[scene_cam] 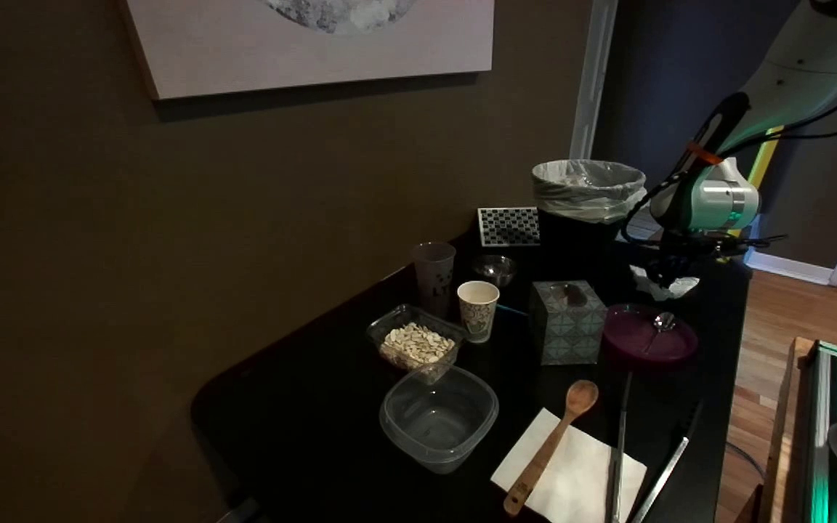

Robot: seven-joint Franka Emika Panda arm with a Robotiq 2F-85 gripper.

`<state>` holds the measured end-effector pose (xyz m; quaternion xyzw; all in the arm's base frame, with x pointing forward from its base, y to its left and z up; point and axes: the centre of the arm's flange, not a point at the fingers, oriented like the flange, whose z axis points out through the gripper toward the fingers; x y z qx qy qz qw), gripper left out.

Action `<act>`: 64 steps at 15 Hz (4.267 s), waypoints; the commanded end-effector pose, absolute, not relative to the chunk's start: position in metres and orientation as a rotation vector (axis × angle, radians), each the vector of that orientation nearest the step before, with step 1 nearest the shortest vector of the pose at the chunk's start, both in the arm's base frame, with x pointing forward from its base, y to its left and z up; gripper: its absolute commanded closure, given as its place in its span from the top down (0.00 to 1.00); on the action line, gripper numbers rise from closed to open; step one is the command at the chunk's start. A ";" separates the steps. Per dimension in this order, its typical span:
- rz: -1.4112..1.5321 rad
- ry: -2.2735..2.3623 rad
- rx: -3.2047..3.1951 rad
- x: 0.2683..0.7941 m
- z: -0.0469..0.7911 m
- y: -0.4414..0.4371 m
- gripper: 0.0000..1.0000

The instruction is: Use the tissue to wipe the plate then put it in the rubbish bin

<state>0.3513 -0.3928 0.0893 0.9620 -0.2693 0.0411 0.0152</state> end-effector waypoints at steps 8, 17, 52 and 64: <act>0.234 -0.942 2.918 0.295 0.128 -0.431 0.01; 0.263 -0.997 2.913 0.313 0.119 -0.443 0.01; -0.040 -0.894 2.944 0.354 0.091 -0.358 0.01; -0.031 -1.009 2.907 0.336 0.088 -0.383 0.01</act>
